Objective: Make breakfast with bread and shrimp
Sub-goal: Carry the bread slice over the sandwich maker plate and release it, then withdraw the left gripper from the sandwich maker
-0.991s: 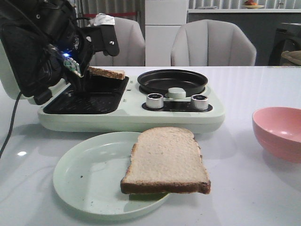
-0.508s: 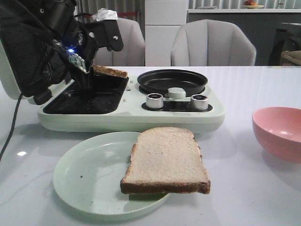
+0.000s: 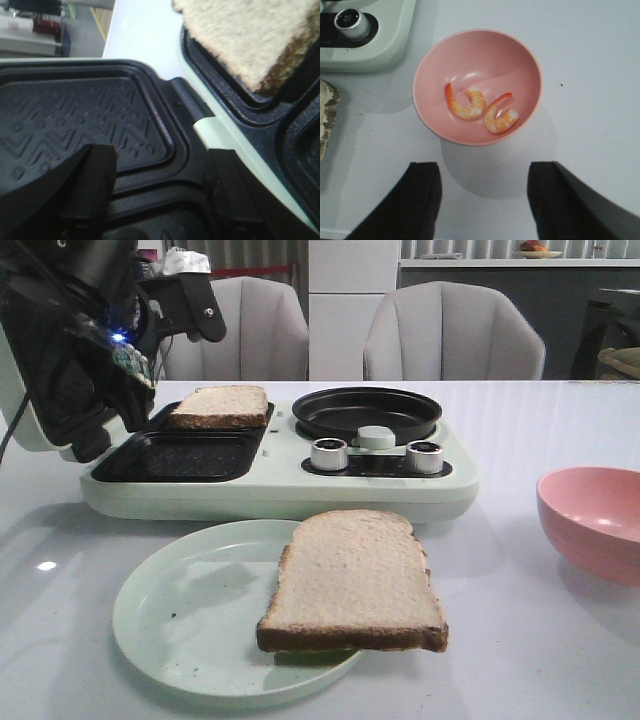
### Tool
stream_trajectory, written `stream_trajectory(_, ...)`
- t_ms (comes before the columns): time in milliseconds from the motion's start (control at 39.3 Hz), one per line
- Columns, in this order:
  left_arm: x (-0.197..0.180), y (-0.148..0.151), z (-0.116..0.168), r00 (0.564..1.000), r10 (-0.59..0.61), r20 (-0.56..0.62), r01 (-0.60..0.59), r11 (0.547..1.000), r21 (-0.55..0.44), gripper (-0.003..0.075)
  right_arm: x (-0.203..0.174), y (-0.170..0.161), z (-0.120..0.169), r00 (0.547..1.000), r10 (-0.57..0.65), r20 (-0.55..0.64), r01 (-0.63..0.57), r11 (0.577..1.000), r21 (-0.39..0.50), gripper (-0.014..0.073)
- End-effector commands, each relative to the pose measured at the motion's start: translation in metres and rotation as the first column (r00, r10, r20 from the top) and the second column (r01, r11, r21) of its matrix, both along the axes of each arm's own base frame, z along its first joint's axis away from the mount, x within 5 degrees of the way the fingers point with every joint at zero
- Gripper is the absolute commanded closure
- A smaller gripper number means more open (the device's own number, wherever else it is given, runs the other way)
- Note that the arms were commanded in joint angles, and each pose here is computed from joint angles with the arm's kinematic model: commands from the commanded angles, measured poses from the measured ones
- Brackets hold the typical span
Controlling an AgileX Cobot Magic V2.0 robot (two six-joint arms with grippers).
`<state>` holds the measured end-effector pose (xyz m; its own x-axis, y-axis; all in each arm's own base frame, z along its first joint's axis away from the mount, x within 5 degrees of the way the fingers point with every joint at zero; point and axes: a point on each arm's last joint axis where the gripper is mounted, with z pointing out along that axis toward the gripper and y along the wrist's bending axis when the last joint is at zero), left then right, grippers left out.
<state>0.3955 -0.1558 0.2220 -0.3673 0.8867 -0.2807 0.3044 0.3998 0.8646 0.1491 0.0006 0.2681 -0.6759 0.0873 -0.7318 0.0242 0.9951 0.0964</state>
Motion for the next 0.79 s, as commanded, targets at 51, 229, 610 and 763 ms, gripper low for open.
stream_trajectory(51,-0.024,-0.006,0.061,0.994,0.044,0.098,-0.029,0.988,-0.152,0.0286,0.006,-0.001,0.016,0.995,-0.005,0.096,0.006,1.000,-0.011,0.0098)
stream_trajectory(229,-0.057,-0.013,0.084,0.998,0.056,-0.040,-0.066,0.944,-0.325,0.0286,0.006,-0.001,0.016,0.995,-0.005,0.096,0.006,1.000,-0.011,0.0098)
stream_trajectory(610,-0.128,-0.010,0.129,0.959,0.019,-0.284,-0.183,0.805,-0.564,0.0286,0.006,-0.001,0.016,0.995,-0.005,0.096,0.006,1.000,-0.011,0.0098)
stream_trajectory(763,-0.153,-0.009,0.140,0.934,-0.061,-0.351,-0.181,0.769,-0.613,0.0286,0.006,-0.001,0.016,0.995,-0.005,0.096,0.006,1.000,-0.011,0.0098)
